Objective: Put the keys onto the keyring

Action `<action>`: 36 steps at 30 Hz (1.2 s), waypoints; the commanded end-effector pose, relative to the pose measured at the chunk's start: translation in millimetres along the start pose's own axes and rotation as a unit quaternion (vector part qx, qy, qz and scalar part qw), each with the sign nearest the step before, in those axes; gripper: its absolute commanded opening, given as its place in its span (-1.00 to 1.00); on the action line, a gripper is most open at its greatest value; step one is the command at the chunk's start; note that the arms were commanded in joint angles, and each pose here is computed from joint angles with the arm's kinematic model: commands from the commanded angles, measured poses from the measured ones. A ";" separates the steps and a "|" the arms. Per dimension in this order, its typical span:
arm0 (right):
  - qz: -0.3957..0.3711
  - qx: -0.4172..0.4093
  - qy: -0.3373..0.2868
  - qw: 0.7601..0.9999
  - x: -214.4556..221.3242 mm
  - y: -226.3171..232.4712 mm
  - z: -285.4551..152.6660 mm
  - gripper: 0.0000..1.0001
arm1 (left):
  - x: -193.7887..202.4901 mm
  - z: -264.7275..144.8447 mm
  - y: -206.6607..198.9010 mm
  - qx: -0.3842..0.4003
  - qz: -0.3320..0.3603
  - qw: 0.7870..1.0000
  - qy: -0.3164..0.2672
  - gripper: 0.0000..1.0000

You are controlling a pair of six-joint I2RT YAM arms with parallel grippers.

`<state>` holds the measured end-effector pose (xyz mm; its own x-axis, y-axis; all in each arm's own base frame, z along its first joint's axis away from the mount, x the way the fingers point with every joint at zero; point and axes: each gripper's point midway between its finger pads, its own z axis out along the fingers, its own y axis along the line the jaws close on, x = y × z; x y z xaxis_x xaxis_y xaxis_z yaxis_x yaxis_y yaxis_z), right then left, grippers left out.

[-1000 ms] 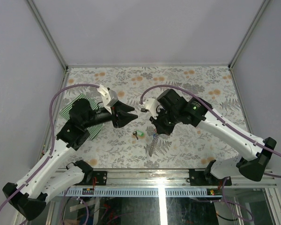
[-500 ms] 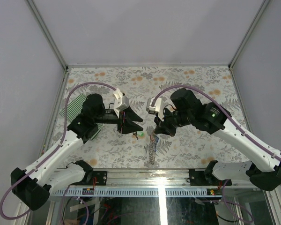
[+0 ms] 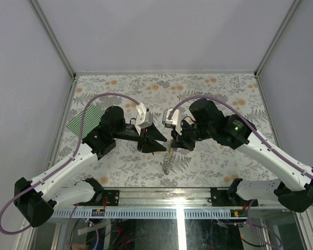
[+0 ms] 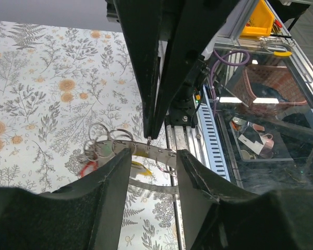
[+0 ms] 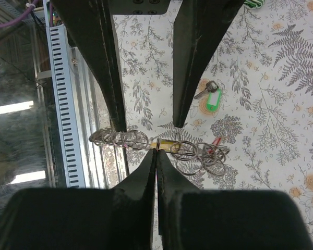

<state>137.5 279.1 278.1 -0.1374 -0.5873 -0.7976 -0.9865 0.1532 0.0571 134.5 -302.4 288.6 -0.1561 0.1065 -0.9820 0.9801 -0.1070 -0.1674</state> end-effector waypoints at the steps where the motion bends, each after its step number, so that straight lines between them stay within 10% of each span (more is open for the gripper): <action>1: -0.032 0.002 -0.048 0.998 -21.5 0.8 -7.1 -1.00 | -29.4 3.3 3.7 -0.009 0.043 0.999 -0.032 -0.18; 36: -0.051 -0.010 -0.082 0.995 -27.6 12.5 -18.2 -1.00 | -20.6 23.3 1.2 0.013 0.034 0.999 -0.012 -0.37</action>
<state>128.7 278.1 283.1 -0.0977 -0.5482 -0.8306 -0.9929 0.1104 0.0440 133.7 -324.1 286.9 -0.1580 0.1179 -0.9804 0.9761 -0.1313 -0.1731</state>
